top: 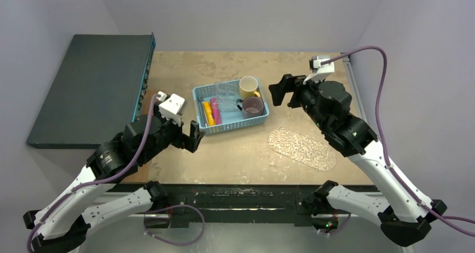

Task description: Prepare toiletry sets of a toothbrush and toothpaste on the tray

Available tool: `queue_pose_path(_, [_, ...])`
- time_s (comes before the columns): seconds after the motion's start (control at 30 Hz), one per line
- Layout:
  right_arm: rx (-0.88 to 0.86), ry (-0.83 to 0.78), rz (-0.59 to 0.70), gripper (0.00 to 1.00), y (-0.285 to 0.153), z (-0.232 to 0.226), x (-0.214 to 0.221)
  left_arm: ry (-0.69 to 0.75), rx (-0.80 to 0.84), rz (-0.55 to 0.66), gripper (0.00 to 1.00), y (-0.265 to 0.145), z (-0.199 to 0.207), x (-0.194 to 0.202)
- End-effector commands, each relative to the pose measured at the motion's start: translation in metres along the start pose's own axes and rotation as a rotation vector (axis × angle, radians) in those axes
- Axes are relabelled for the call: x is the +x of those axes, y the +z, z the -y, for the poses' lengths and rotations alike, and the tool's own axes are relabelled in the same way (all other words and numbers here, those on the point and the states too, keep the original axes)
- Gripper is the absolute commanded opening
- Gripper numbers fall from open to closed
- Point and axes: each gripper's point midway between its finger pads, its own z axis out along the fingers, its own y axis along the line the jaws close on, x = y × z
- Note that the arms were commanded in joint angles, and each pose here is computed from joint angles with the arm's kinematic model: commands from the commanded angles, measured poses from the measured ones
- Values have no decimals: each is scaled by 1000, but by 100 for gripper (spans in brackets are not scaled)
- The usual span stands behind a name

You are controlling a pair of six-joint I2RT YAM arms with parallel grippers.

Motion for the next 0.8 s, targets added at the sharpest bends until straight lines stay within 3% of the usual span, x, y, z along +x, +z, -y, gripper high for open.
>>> queue_pose_path(0.0, [60,-37,-26,99,3,8,-3,-27,-9,20,100,2,-1,1])
queue_pose_path(0.57, [71,-100,-192,98,47,7,58,-7,-68,-15,100,1,-12,10])
queue_pose_path(0.77, [90,-103,-271,86,69,7,81,7,-98,-25,100,1,-18,14])
